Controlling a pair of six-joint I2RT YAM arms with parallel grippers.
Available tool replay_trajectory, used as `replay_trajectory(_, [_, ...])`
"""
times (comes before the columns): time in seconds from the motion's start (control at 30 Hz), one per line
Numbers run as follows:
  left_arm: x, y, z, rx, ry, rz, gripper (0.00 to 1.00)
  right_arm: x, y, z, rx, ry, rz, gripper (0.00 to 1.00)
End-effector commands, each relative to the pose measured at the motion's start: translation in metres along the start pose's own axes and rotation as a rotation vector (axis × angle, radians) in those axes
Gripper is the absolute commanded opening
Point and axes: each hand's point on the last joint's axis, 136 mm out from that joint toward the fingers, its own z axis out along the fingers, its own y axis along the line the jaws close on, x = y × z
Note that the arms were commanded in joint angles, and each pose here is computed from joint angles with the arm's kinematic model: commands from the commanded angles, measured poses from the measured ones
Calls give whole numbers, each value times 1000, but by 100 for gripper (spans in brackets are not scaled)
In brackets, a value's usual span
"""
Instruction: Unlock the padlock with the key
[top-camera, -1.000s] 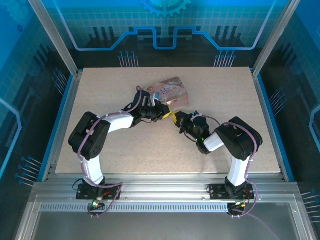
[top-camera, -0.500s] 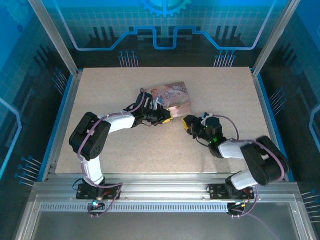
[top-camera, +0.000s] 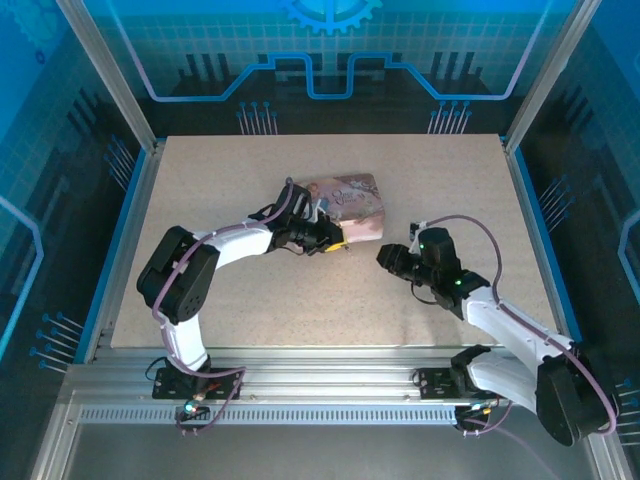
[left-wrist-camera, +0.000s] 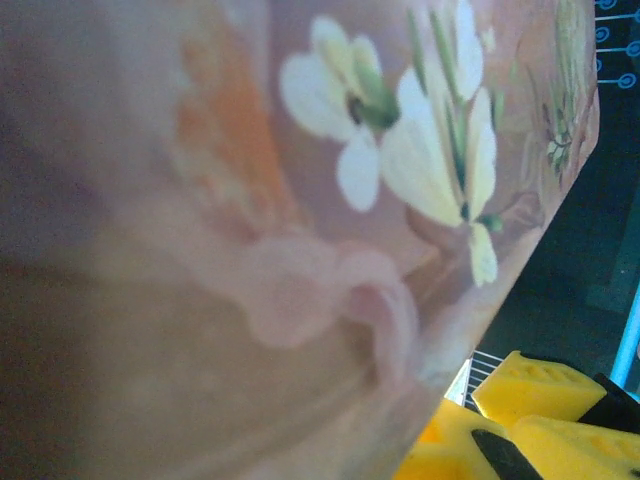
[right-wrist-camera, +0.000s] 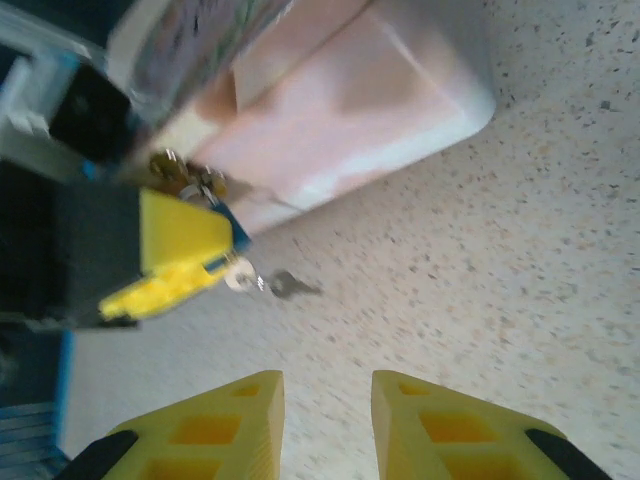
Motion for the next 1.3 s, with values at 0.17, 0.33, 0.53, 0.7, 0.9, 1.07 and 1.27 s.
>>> replay_trajectory(0.17, [5, -29, -12, 55, 27, 24, 9, 12, 27, 10, 51, 99, -389, 32])
replay_trajectory(0.33, [5, -32, -12, 56, 36, 23, 9, 19, 42, 27, 46, 124, -482, 36])
replay_trajectory(0.53, [5, -35, -13, 61, 45, 25, 9, 18, 51, 43, 63, 129, -547, 41])
replay_trajectory(0.7, [5, -37, -12, 68, 49, 27, 9, 16, 54, 53, 92, 140, -591, 41])
replay_trajectory(0.9, [4, -39, -13, 72, 51, 24, 9, 9, 62, 64, 110, 144, -624, 41])
replay_trajectory(1.07, [4, -40, -14, 76, 52, 26, 9, 8, 62, 72, 133, 152, -643, 41])
replay_trajectory(1.27, [5, -41, -14, 77, 56, 31, 9, 7, 57, 77, 166, 155, -655, 40])
